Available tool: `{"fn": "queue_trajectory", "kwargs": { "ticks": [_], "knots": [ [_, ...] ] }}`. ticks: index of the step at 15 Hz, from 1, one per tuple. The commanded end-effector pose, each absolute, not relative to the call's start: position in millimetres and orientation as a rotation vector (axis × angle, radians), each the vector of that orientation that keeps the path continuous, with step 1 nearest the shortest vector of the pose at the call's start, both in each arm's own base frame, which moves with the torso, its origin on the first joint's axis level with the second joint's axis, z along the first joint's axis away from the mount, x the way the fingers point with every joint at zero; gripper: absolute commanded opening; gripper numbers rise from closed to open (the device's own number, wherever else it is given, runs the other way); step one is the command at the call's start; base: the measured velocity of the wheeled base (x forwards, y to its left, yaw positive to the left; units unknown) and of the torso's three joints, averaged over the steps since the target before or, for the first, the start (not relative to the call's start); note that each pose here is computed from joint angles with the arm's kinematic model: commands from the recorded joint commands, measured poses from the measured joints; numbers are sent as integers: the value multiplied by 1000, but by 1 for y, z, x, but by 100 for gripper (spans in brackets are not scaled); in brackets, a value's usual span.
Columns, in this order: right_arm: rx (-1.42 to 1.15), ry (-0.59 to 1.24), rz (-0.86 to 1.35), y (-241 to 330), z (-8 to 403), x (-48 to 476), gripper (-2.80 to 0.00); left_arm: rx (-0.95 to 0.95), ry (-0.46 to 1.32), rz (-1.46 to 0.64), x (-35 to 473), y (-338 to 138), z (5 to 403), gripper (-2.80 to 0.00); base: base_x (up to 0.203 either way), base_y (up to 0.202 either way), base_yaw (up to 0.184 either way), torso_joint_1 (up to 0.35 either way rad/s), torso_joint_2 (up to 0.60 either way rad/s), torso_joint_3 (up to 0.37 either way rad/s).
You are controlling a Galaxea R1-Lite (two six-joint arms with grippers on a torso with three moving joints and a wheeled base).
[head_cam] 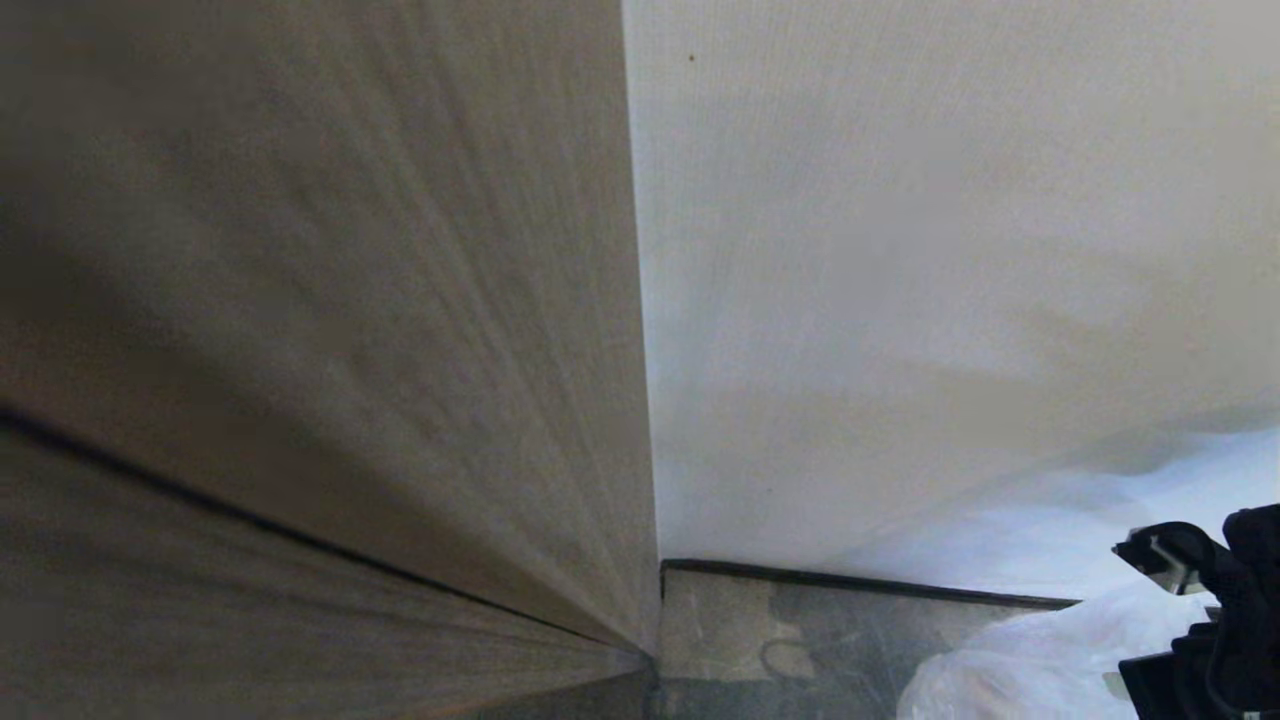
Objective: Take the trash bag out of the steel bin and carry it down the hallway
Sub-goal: Put the trash bag at the door
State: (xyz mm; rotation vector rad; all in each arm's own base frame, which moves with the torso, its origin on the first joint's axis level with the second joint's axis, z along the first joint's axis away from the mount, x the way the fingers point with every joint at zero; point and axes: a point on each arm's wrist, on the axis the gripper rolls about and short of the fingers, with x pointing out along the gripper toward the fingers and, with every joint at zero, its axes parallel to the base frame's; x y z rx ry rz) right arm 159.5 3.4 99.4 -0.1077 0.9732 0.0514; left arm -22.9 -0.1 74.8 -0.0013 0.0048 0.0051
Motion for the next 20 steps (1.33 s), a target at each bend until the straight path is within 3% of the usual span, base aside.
{"fn": "queue_trajectory", "kwargs": {
  "ticks": [1, 6, 15, 16, 20],
  "knots": [
    [-110, 988, 54, 4, 96, 160, 0, -2, 8, 6, -23, 0, 74, -280, 0, 0, 0, 0, 0, 0],
    [-121, 976, 71, 6, 94, 160, 0, -2, 8, 6, -23, 0, 74, -280, 0, 0, 0, 0, 0, 0],
    [-25, 751, -17, 2, 126, 127, 0, -3, 8, 6, -23, 0, 74, -280, 0, 0, 0, 0, 0, 0],
    [-28, 737, -38, 1, 127, 124, -280, -2, 8, 6, -23, 0, 74, -280, 0, 0, 0, 0, 0, 0],
    [-26, 709, -48, 0, 132, 105, -280, -2, 9, 6, -23, 0, 74, -280, 0, 0, 0, 0, 0, 0]
  ]
}}
